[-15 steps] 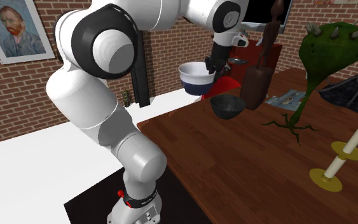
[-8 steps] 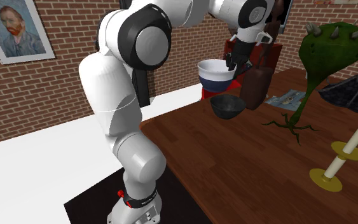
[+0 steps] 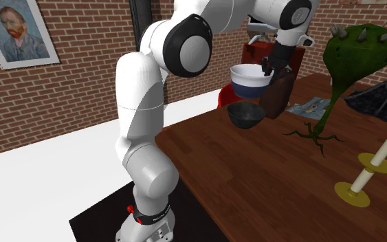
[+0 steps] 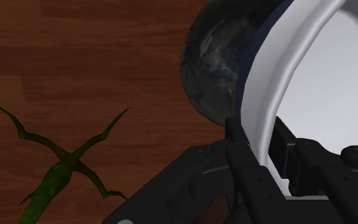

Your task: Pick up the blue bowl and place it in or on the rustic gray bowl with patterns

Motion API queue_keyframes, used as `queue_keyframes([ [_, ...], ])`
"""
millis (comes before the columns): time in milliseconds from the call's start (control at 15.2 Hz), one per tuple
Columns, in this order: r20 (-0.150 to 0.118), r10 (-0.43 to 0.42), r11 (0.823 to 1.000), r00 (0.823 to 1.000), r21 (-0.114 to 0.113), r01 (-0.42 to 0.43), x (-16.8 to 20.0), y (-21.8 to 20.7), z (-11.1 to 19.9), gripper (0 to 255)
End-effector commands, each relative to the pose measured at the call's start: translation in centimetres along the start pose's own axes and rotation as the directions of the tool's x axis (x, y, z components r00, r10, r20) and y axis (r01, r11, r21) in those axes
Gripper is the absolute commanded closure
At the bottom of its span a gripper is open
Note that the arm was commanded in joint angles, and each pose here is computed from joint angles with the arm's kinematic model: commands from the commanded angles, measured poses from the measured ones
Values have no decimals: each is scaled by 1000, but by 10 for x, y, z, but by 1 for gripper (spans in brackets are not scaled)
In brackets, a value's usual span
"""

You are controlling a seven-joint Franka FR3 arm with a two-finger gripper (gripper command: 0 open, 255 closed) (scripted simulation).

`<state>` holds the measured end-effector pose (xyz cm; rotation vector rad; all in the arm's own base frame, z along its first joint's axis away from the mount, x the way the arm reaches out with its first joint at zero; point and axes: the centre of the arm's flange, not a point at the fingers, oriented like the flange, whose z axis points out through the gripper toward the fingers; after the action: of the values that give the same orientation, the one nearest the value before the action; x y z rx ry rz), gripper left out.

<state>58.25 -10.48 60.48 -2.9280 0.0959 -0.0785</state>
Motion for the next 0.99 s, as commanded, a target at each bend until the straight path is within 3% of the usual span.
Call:
queue_keyframes([
  [0, -2, -1, 1000, 1000, 0, 1, 1, 2, 9, 255],
  [924, -2, -1, 1000, 1000, 0, 1, -3, 18, 81, 255],
])
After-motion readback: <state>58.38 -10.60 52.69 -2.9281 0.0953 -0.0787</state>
